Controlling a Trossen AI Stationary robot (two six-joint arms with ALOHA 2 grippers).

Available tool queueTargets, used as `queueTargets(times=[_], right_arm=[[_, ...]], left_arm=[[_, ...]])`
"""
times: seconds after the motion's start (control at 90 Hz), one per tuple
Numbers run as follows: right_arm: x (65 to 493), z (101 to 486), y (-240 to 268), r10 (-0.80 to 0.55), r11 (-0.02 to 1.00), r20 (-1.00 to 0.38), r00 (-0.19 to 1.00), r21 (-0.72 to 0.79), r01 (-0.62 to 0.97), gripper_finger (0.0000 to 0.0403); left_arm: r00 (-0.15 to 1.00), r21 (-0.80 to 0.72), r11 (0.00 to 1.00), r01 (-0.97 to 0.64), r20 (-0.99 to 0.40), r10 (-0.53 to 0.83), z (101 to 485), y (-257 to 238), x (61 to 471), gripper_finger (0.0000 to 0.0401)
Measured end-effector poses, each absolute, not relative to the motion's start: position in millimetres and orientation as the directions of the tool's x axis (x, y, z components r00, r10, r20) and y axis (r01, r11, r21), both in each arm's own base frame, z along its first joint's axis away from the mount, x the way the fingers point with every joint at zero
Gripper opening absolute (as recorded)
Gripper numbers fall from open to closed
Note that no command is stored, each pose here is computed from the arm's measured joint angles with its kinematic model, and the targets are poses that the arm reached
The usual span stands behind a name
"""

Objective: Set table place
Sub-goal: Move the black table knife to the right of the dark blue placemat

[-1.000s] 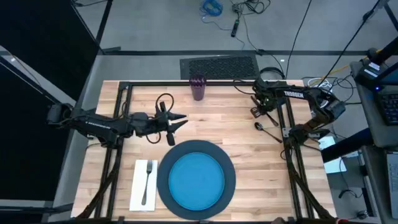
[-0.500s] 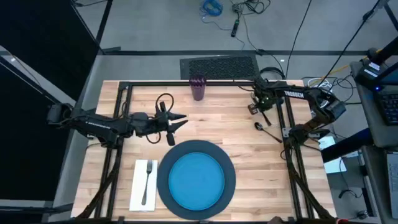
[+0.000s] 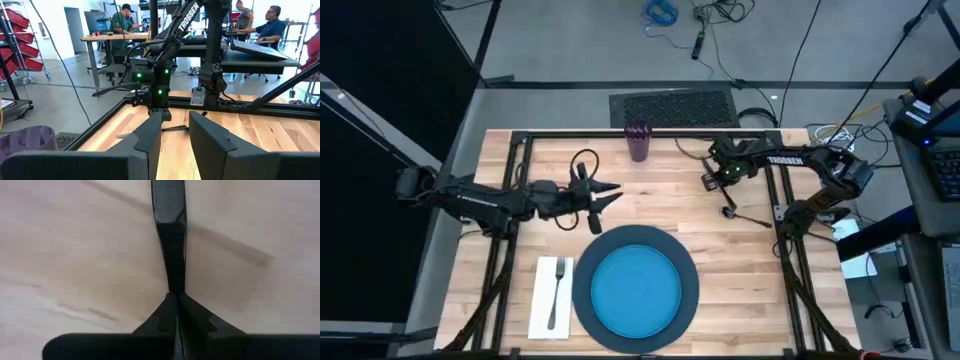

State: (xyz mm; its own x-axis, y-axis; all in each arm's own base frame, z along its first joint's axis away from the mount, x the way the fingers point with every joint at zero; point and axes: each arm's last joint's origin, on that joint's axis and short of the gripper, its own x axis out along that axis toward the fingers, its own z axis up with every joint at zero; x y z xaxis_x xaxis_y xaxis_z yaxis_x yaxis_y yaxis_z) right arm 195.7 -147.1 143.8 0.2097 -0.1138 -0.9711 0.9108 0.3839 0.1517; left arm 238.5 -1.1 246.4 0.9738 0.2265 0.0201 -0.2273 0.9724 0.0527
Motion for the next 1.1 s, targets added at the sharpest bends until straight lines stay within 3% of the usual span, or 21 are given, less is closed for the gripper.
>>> queueTargets(times=[0.589, 1.1], right_arm=[[245, 131, -34, -0.087, 0.407, -0.976, 0.199, 0.147, 0.902, 0.0], [233, 129, 71, -0.017, 0.286, -0.983, 0.183, 0.17, 0.943, 0.0]], left_arm=[[0.983, 0.052, 0.983, -0.177, 0.058, 0.174, 257, -14, 238, 0.0084], [0.982, 0.121, 0.977, -0.176, 0.083, 0.167, 264, -15, 233, 0.0084]])
